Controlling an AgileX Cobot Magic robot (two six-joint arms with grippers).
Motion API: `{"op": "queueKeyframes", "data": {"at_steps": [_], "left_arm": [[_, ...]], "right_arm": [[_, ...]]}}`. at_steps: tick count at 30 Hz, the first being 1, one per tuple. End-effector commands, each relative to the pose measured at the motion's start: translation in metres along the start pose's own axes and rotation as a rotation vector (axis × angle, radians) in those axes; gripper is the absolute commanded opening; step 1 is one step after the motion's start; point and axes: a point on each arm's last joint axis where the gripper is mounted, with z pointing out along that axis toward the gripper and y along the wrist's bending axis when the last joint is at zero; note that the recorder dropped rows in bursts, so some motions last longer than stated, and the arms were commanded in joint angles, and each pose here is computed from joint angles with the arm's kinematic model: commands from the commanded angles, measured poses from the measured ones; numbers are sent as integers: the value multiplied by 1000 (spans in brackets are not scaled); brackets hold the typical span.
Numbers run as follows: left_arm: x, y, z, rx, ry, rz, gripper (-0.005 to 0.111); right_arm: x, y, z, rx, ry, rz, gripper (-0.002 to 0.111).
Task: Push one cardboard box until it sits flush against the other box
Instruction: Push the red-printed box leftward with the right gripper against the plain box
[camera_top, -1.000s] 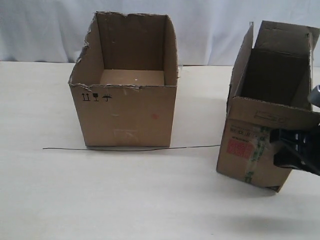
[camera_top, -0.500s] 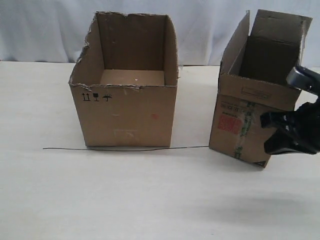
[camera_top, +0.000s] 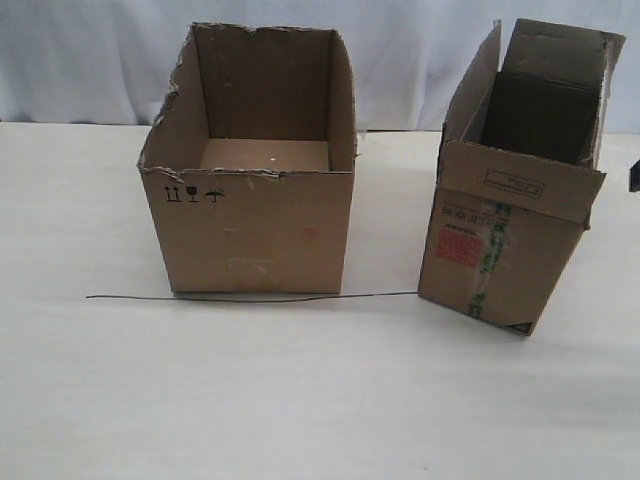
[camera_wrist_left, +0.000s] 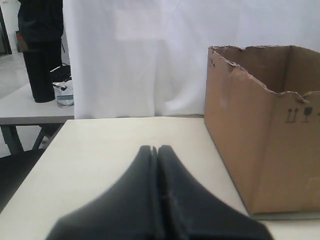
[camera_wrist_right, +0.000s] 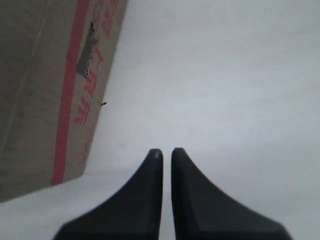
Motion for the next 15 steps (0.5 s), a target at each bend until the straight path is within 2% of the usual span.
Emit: {"op": "queueKeyframes", "data": {"at_steps": [1,2,4,7,9,15], "left_arm": [[1,0,0,2,-4,-2,0],[1,0,0,2,-4,-2,0],[1,0,0,2,-4,1,0],[1,0,0,2,-4,1,0],[1,0,0,2,-4,1,0],[1,0,0,2,-4,1,0]], "right_arm": [[-8,-6,58,-110,107,90,5],[-8,-9,80,-243,155,152,5],[-14,-21,104,-381,126,259,5],[-29,-34,142,-415,96,360,5],[-39,-29,163,-456,145,368,5],[-64,-17,188,-517,156,351,5]]}}
